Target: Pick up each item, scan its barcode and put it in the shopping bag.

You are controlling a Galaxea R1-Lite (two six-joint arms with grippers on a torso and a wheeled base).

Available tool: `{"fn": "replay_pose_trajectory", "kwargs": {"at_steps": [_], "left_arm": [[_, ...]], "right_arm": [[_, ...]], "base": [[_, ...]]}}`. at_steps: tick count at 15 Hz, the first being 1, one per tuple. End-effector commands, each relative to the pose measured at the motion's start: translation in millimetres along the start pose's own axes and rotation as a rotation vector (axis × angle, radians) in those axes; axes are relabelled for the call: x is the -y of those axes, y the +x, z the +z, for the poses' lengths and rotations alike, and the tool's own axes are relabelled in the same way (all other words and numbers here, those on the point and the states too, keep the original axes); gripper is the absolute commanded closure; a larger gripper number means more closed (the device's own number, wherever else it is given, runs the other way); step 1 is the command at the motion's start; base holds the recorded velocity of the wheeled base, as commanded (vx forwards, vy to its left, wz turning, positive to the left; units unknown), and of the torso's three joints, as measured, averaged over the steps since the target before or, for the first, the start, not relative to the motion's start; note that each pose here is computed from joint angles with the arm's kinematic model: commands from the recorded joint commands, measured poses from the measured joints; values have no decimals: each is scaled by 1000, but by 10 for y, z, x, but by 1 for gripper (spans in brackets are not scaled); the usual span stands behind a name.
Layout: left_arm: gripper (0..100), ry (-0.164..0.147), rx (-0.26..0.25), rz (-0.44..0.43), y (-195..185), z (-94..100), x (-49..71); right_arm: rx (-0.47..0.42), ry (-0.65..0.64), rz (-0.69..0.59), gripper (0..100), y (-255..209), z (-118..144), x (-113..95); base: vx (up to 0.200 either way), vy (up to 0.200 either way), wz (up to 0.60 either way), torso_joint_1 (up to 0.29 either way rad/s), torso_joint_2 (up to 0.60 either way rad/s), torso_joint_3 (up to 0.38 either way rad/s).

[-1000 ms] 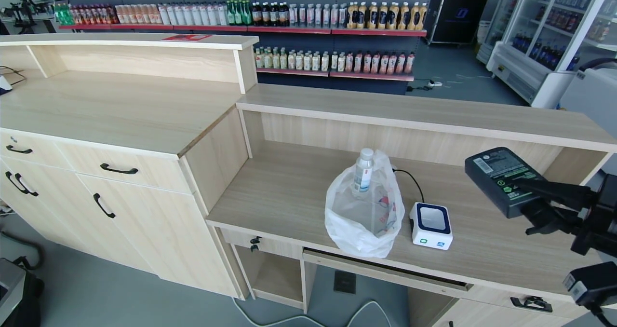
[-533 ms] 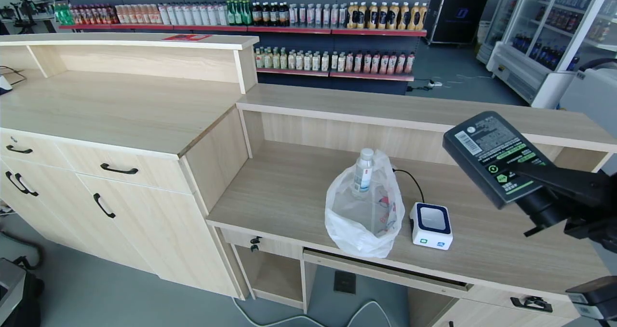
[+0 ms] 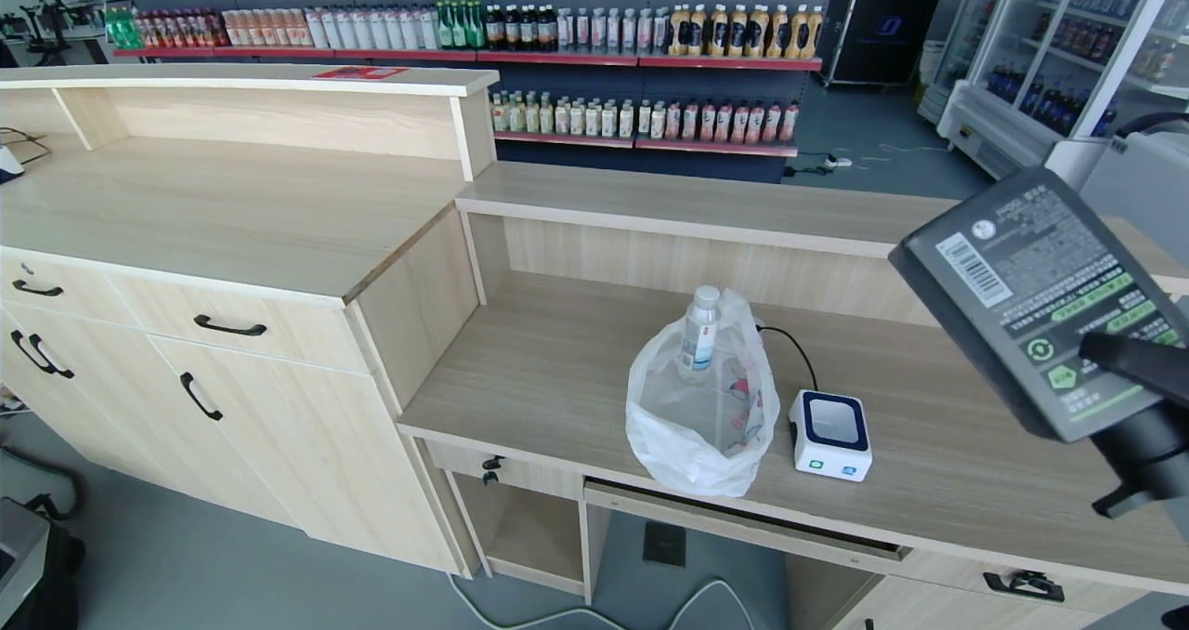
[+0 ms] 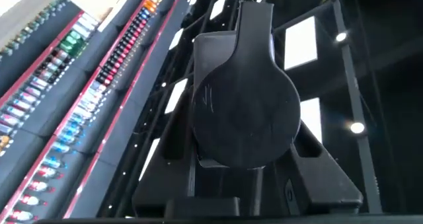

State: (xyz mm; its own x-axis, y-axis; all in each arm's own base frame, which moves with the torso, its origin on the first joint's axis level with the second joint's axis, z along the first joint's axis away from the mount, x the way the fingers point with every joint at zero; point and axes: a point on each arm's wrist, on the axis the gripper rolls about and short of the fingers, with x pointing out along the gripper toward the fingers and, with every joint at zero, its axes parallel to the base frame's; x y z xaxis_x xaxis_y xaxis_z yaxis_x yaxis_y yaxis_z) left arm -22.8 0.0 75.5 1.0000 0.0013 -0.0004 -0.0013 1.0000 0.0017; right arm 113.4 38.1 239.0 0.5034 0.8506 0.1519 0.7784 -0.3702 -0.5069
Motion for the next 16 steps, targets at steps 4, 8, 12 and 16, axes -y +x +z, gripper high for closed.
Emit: {"fn": "replay_pose_trajectory", "kwargs": {"at_steps": [4,8,12,16], "left_arm": [[0,0,0,0,0,0,0],[0,0,0,0,0,0,0],[0,0,0,0,0,0,0],[0,0,0,0,0,0,0]], "right_arm": [[52,-106,-105,100,-105,51,162],[98,-90,-171,100,-103,97,207],[182,-5,-160,100,-186,231,219],[208,-1,-169,100,-222,266,252]], "base": [[0,0,0,0,0,0],[0,0,0,0,0,0],[0,0,0,0,0,0],[0,0,0,0,0,0]]}}
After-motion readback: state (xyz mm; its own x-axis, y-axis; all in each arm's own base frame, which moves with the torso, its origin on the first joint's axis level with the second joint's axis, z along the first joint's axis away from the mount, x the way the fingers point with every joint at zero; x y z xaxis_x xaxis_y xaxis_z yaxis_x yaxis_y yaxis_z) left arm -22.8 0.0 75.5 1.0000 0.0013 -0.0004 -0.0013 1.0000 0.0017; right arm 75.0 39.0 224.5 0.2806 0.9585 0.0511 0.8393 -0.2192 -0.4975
